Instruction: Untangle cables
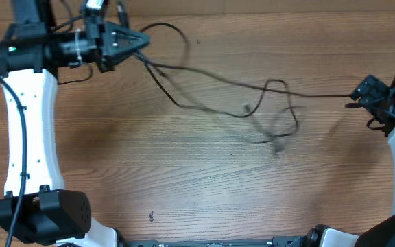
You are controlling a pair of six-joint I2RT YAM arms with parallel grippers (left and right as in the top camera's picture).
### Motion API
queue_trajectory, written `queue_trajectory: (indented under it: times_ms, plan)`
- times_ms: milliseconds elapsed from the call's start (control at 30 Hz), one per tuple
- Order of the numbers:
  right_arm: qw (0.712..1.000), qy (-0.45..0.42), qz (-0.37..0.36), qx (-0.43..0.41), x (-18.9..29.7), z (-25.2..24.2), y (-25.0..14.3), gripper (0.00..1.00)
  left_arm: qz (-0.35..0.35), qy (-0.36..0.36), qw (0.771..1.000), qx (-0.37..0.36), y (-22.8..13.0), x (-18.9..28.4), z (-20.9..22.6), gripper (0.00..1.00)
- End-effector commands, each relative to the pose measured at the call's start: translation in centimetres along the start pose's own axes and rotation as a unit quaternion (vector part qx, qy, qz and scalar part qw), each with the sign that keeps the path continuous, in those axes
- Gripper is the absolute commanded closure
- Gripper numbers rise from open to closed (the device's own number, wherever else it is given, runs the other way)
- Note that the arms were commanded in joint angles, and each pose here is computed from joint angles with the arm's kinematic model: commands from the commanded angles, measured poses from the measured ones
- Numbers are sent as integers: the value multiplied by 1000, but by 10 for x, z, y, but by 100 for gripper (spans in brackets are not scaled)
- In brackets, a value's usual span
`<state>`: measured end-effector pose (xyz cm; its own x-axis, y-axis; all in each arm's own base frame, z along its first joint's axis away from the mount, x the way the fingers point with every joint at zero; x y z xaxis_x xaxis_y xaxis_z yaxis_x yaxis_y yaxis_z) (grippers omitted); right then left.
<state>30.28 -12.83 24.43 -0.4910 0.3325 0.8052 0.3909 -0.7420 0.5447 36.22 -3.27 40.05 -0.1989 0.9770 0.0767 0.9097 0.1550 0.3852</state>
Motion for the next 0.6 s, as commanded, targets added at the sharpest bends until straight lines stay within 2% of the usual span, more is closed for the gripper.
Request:
queue_trajectory:
  times_ms: [0, 200, 367, 433, 467, 533, 567]
  plan:
    - [1000, -4, -8, 0, -1, 2, -1, 0, -12, -12, 999, -46, -3, 13, -28, 96]
    - [1000, 22, 10, 1, 0, 7, -4, 0, -13, -12, 999, -46, -3, 14, -28, 96]
    - [991, 109, 50, 62, 3, 21, -10, 0, -24, 18, 999, -45, -1, 15, -23, 96]
    - [974, 184, 76, 107, 9, 32, -16, 0, -31, 41, 998, -42, 0, 15, -19, 96]
    - [941, 283, 103, 158, 20, 45, -23, 0, -38, 63, 997, -39, 1, 15, -15, 96]
    - [912, 346, 118, 186, 29, 52, -28, 0, -51, 113, 992, -25, 1, 16, -6, 96]
    - [885, 395, 130, 208, 37, 58, -34, 0, -57, 144, 988, -17, 0, 17, -1, 96]
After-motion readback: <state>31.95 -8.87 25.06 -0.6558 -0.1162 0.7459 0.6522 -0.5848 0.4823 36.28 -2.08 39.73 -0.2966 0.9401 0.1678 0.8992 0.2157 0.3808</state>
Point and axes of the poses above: each gripper's point midway between its finger pads, its own x axis back along the fingers, its own z axis along the line the jaws close on, y = z × x, the point moved 9 cm from there along x, back along the fingers, and after that the axes turned 14 degrees about -x, right-handed, at the moved point
